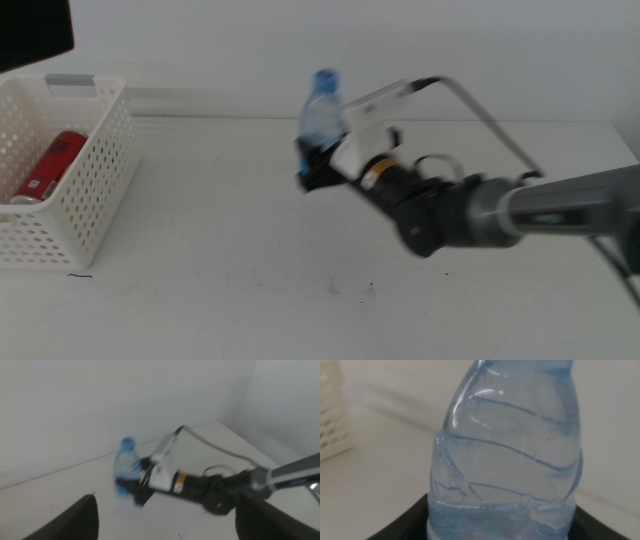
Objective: Use arms to grab the bottles and put them into the dustbin to the left of the table.
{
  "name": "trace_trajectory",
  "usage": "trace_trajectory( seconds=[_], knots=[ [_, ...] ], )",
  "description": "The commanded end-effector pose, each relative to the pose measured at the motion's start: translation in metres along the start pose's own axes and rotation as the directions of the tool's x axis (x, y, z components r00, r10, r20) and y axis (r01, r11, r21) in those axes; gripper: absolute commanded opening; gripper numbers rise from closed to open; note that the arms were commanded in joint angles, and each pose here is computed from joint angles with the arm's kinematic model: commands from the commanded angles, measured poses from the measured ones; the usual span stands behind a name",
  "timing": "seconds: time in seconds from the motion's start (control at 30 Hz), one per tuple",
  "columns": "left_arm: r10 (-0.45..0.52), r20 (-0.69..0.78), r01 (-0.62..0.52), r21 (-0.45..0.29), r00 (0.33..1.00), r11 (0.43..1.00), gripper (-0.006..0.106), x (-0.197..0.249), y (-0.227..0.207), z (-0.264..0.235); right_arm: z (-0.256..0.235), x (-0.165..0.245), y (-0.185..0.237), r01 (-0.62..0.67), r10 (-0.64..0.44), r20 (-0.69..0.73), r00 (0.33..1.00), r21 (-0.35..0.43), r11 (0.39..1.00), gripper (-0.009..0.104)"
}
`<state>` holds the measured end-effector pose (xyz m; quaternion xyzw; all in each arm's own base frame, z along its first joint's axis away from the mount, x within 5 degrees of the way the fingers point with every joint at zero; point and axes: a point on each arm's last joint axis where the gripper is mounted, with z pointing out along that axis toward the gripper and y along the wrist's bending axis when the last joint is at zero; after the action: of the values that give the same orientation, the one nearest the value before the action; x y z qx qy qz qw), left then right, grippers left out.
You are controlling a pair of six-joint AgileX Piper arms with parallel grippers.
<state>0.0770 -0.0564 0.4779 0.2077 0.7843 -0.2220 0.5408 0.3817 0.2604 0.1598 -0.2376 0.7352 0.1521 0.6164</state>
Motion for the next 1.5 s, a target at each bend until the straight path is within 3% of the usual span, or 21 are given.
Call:
trace_trajectory(
  seconds=[0.0, 0.13, 0.23, 0.3, 0.4, 0.47, 0.6, 0.7, 0.87, 1.0, 1.1, 1.47],
  knots=[
    [-0.005, 0.013, 0.005, 0.003, 1.000, 1.000, 0.093, -0.001, 0.000, -0.001, 0.013, 0.000, 0.016, 0.008, -0.007, 0.048, 0.999, -0.032, 0.999, -0.002],
    [-0.005, 0.013, 0.005, 0.003, 1.000, 1.000, 0.093, -0.001, 0.000, -0.001, 0.027, 0.017, 0.033, 0.048, -0.046, 0.032, 0.998, -0.068, 0.997, -0.001],
    [-0.003, 0.013, 0.003, 0.003, 1.000, 1.000, 0.093, -0.001, 0.000, -0.001, 0.030, 0.032, 0.036, 0.073, -0.073, 0.002, 0.997, -0.077, 0.994, 0.011],
    [-0.003, 0.013, 0.003, 0.003, 1.000, 1.000, 0.093, -0.001, 0.000, -0.001, 0.030, 0.037, 0.037, 0.073, -0.077, -0.045, 0.996, -0.085, 0.994, 0.034],
    [-0.001, 0.013, 0.001, 0.000, 1.000, 1.000, 0.093, -0.001, 0.000, -0.001, 0.026, 0.039, 0.037, 0.055, -0.070, -0.148, 0.987, -0.100, 0.993, 0.080],
    [-0.003, 0.013, 0.003, 0.000, 1.000, 1.000, 0.093, -0.001, 0.000, -0.001, 0.016, 0.032, 0.036, 0.006, -0.030, -0.241, 0.970, -0.100, 0.995, 0.092],
    [-0.003, 0.013, 0.003, 0.000, 1.000, 1.000, 0.093, -0.001, 0.000, -0.001, -0.041, 0.003, 0.035, -0.205, 0.169, -0.420, 0.892, -0.041, 0.978, 0.088],
    [-0.003, 0.013, 0.003, 0.000, 1.000, 1.000, 0.093, -0.001, 0.000, -0.001, -0.100, -0.021, 0.037, -0.189, 0.129, -0.489, 0.863, -0.076, 0.979, 0.087],
    [-0.004, 0.013, 0.004, 0.001, 1.000, 1.000, 0.093, -0.001, 0.000, -0.001, -0.193, -0.099, 0.025, -0.192, 0.102, -0.515, 0.851, -0.124, 0.973, 0.087],
    [-0.005, 0.013, 0.005, 0.003, 1.000, 1.000, 0.093, -0.001, 0.000, -0.001, -0.267, -0.171, 0.006, -0.135, 0.076, -0.373, 0.925, -0.133, 0.982, 0.087],
    [-0.005, 0.013, 0.005, 0.003, 1.000, 1.000, 0.093, -0.001, 0.000, -0.001, -0.311, -0.206, -0.011, -0.114, 0.097, -0.270, 0.958, -0.046, 0.992, 0.087],
    [-0.003, 0.013, 0.003, 0.003, 1.000, 1.000, 0.093, -0.001, 0.000, -0.001, -0.339, -0.216, -0.022, -0.065, 0.063, -0.232, 0.971, 0.002, 0.998, 0.086]
  ],
)
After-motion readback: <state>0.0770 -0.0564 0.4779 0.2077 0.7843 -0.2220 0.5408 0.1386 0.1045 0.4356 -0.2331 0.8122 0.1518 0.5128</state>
